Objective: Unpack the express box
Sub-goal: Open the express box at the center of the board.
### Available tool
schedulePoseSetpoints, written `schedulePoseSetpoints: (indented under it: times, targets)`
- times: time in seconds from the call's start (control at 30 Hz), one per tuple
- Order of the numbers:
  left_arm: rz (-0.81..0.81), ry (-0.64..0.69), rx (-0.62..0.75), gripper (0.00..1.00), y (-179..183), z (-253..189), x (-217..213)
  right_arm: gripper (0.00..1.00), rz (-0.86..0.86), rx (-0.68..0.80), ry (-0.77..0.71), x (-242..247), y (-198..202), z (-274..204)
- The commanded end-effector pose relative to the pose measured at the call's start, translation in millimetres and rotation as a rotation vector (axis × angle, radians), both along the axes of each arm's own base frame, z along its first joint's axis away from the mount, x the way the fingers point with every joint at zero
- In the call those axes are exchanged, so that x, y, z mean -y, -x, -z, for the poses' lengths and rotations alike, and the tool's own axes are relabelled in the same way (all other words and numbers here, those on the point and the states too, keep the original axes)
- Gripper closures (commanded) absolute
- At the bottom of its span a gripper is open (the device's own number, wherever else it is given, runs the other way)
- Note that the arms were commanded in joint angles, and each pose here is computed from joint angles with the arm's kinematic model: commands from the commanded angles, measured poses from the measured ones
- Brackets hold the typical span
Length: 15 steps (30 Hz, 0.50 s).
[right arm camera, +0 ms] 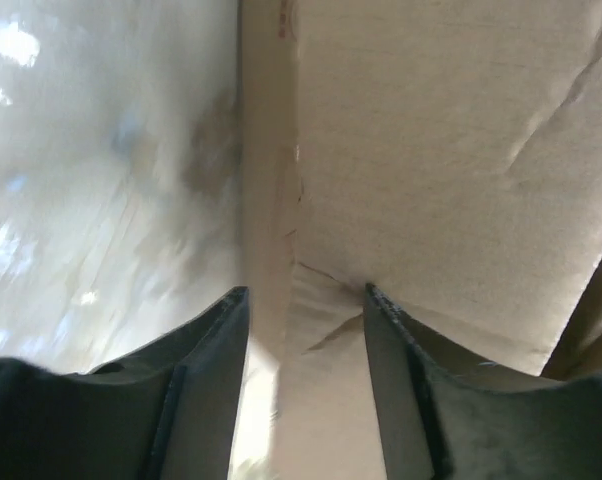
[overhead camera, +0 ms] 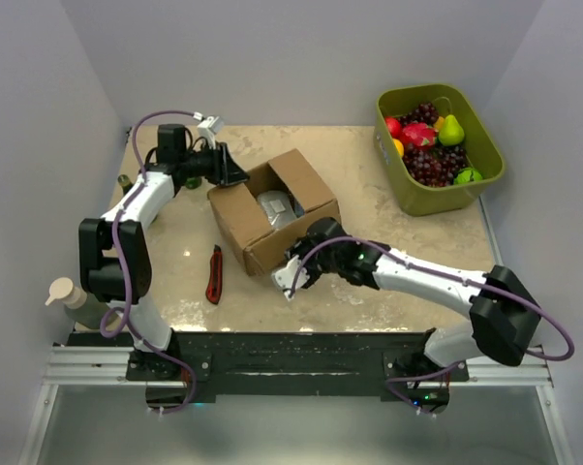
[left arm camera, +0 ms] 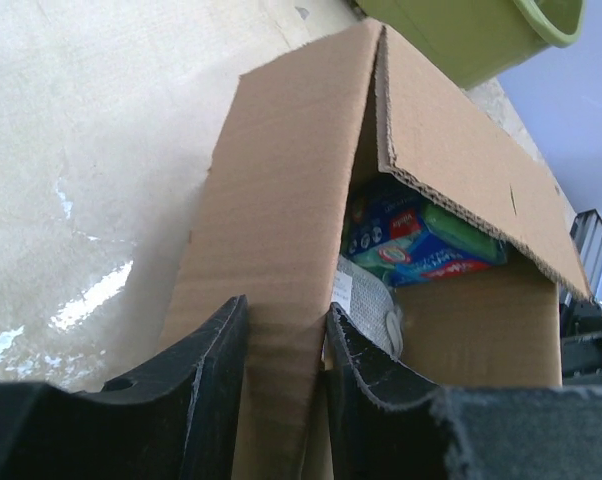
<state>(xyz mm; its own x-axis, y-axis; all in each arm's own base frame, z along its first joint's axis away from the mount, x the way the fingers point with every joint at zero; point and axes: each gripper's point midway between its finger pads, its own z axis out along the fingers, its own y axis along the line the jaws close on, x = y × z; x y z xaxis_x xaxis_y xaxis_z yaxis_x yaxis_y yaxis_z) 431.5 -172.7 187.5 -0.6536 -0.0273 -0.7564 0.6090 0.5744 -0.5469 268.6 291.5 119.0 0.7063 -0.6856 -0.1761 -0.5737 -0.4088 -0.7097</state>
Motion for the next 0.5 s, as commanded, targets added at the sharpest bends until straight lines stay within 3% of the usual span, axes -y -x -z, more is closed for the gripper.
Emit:
schedulePoseSetpoints:
  times: [0.0,0.03,0.1,0.2,0.33,0.47]
  targets:
    - [0.154,0.148,-0.175,1.0,56,-27,34,0.35,0.255,-0.201,0.145,68,-1,-14]
    - [0.141,0.14,-0.176,1.0,55,-26,33,0.21,0.251,-0.188,0.108,66,-2,-40]
    - [0.133,0.134,-0.18,1.0,57,-23,32,0.01,0.157,-0.273,0.108,74,31,-60]
    - [0.119,0.138,-0.196,1.0,57,-19,32,0.01,0.104,-0.289,0.002,75,55,-104]
    - [0.116,0.156,-0.2,1.0,56,-22,33,0.01,0.166,-0.186,-0.245,58,29,-170]
    - [0.105,0.175,-0.216,1.0,56,-25,34,0.21,0.294,-0.196,-0.579,21,-24,-234]
